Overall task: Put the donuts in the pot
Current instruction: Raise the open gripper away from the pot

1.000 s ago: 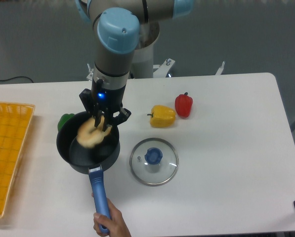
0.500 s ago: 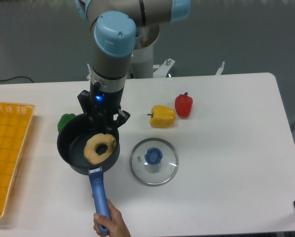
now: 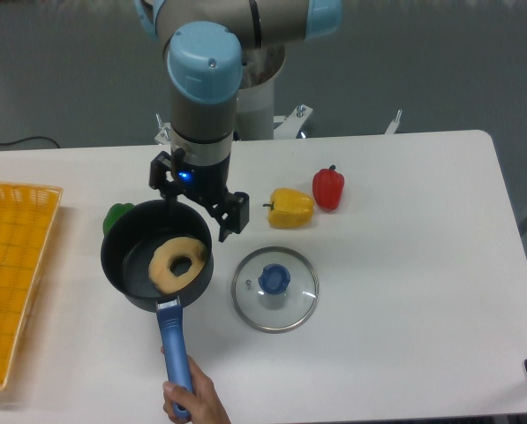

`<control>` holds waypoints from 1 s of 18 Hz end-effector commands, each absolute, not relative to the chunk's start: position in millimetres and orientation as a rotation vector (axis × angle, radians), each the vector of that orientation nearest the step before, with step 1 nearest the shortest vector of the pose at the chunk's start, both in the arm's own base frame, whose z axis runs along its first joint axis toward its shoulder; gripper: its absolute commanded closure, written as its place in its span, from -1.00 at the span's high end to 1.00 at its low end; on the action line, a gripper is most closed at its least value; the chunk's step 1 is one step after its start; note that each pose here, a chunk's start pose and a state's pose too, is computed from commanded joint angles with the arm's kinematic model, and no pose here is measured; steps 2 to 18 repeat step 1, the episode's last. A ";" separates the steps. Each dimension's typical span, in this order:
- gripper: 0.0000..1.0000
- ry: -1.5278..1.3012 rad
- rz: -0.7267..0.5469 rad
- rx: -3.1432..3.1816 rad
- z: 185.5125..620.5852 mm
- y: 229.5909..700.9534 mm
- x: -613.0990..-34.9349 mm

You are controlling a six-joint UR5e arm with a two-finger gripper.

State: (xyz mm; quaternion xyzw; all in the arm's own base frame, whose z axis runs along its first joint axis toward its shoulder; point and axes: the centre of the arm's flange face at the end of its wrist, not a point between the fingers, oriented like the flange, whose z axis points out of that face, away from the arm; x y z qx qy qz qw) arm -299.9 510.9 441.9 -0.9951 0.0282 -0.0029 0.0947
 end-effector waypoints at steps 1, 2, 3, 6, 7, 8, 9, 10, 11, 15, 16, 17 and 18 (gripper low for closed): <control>1.00 0.081 -0.006 -2.951 443.1 503.6 -309.8; 1.00 0.081 -0.006 -2.951 443.1 503.6 -309.8; 1.00 0.081 -0.006 -2.951 443.1 503.6 -309.8; 1.00 0.081 -0.006 -2.951 443.1 503.6 -309.8; 1.00 0.081 -0.006 -2.951 443.1 503.6 -309.8; 1.00 0.081 -0.006 -2.951 443.1 503.6 -309.8; 1.00 0.081 -0.006 -2.951 443.1 503.6 -309.8; 1.00 0.081 -0.006 -2.951 443.1 503.6 -309.8; 1.00 0.081 -0.006 -2.951 443.1 503.6 -309.8; 1.00 0.081 -0.006 -2.951 443.1 503.6 -309.8; 1.00 0.081 -0.006 -2.951 443.1 503.6 -309.8; 1.00 0.081 -0.006 -2.951 443.1 503.6 -309.8; 1.00 0.081 -0.006 -2.951 443.1 503.6 -309.8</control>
